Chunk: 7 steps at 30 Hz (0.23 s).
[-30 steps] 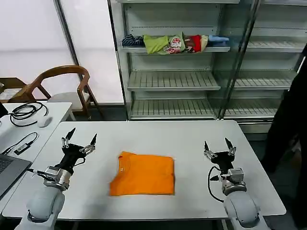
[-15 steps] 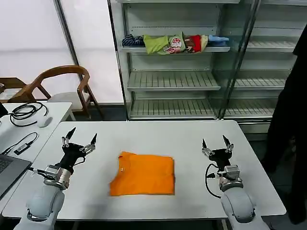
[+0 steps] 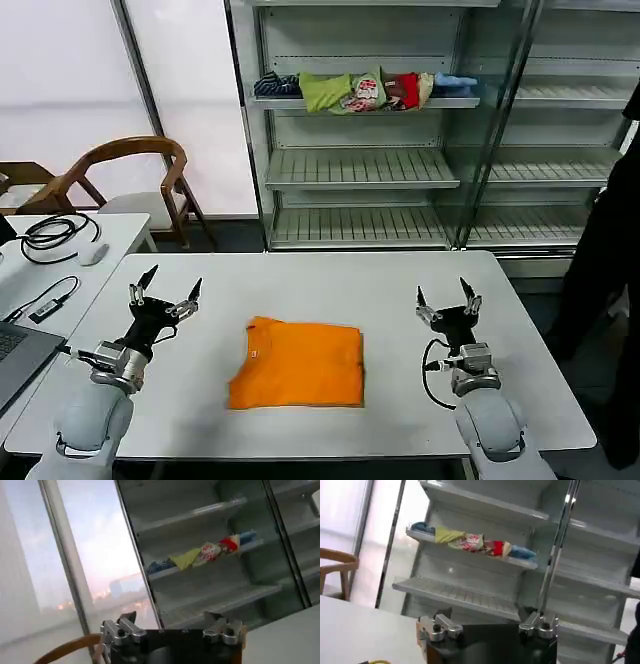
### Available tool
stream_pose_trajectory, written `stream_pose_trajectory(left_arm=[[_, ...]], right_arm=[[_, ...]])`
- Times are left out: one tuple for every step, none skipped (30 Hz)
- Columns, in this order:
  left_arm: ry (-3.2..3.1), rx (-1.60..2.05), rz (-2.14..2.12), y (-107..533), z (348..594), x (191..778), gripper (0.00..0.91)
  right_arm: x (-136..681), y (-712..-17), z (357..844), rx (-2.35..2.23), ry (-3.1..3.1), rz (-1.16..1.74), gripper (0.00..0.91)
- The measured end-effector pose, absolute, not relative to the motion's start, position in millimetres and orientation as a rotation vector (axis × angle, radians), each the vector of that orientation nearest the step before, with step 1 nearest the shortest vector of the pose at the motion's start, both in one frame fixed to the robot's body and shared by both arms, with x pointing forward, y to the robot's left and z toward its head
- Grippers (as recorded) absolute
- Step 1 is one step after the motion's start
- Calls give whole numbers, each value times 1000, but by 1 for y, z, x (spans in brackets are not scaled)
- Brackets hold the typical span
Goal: Fold and organize the clothes.
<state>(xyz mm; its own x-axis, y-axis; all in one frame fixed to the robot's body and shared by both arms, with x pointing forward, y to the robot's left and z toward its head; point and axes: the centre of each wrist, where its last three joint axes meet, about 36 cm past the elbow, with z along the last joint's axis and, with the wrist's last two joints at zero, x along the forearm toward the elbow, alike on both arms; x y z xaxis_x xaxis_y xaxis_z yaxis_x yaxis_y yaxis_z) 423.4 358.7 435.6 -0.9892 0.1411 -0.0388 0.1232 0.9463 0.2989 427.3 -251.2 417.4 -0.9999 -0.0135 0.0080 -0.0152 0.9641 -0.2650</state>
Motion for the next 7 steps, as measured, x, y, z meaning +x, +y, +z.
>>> stream_pose_trajectory(left_arm=[[3040,206,462,359,436,424,907],[3040,206,462,359,436,424,907],[3040,206,462,359,436,424,907],[3039,206,462,359,436,424,907],[3038,205,463,359,436,424,907],[3037,205,463,360,436,424,907],[3035,204,463,360,436,424,907]], right_arm=[[428,-251,418,23,-3109,423,907],[428,-250,418,25,-3110,427,907],[428,-250,417,26,-3112,432,907],[428,-250,417,28,-3113,437,907],[428,-249,417,28,-3115,443,907],[428,-249,417,29,-3117,450,907],[428,-249,417,31,-3118,456,907]])
